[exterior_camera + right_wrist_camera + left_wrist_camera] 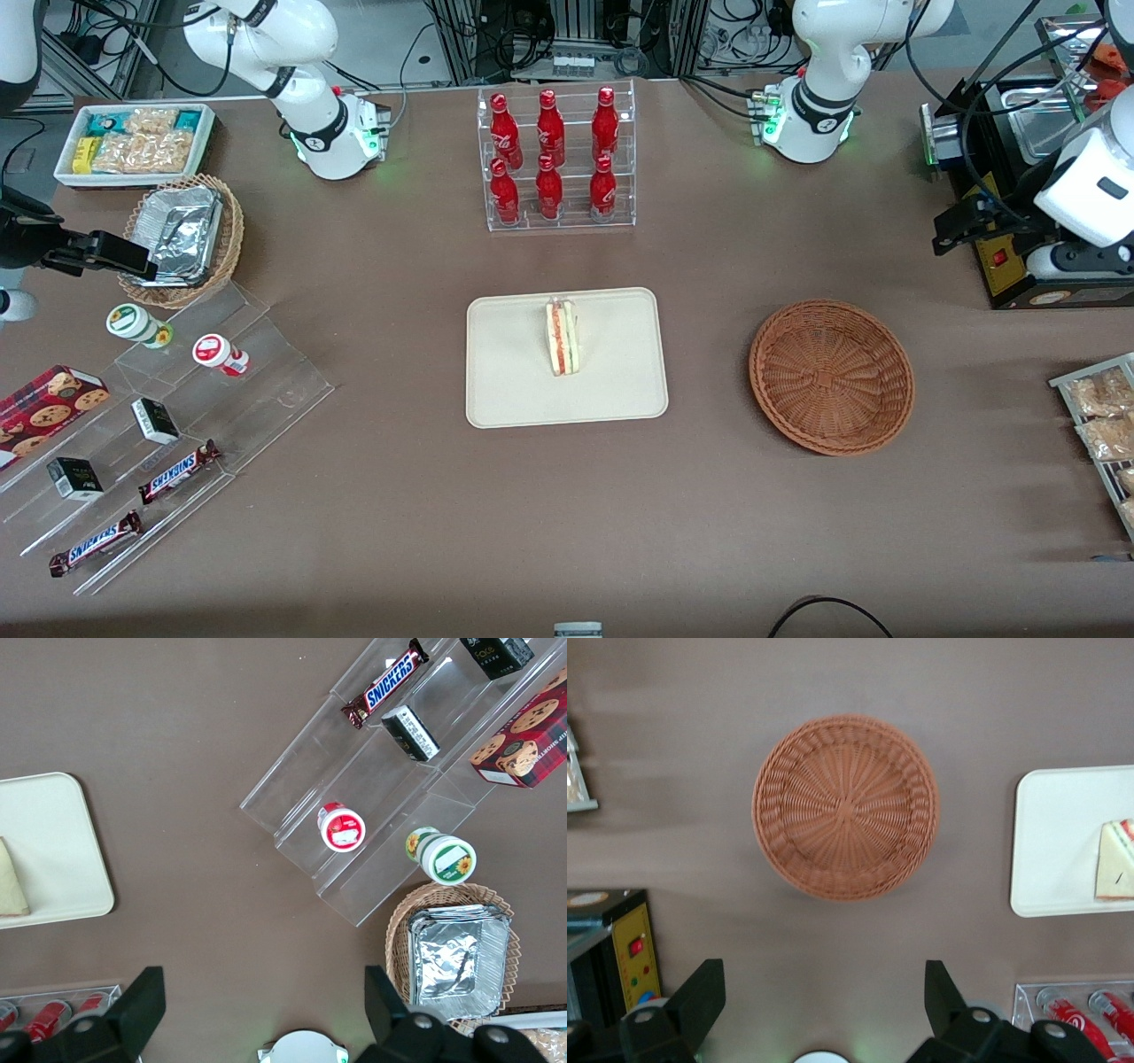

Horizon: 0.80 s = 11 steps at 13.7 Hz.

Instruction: Place sandwich from basket to tray

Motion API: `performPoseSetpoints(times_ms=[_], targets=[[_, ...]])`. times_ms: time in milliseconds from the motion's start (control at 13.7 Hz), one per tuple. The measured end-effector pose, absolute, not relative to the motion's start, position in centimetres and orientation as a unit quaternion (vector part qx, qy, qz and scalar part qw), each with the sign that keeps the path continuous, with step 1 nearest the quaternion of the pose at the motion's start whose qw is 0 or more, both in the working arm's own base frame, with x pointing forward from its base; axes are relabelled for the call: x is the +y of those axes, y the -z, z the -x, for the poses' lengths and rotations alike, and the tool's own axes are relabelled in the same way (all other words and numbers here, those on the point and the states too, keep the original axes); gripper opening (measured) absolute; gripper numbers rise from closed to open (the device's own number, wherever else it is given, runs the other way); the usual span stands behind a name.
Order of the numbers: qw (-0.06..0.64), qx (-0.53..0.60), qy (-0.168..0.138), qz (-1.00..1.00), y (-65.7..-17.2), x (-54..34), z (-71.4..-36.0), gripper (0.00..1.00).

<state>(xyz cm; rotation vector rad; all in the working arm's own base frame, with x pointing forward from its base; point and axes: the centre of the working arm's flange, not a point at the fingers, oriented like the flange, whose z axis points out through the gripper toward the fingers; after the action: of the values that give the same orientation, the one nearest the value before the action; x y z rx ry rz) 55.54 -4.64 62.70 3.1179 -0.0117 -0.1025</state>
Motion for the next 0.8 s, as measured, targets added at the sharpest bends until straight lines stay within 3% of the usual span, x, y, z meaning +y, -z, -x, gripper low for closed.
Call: performPoseSetpoints(times_ms=[365, 802], targets=[[-0.004, -0.01, 0.01, -1.0, -64.6, -4.1, -56.3, 1.0], [-0.013, -0.029, 0.005, -0.999, -65.3, -1.8, -55.8, 1.0]])
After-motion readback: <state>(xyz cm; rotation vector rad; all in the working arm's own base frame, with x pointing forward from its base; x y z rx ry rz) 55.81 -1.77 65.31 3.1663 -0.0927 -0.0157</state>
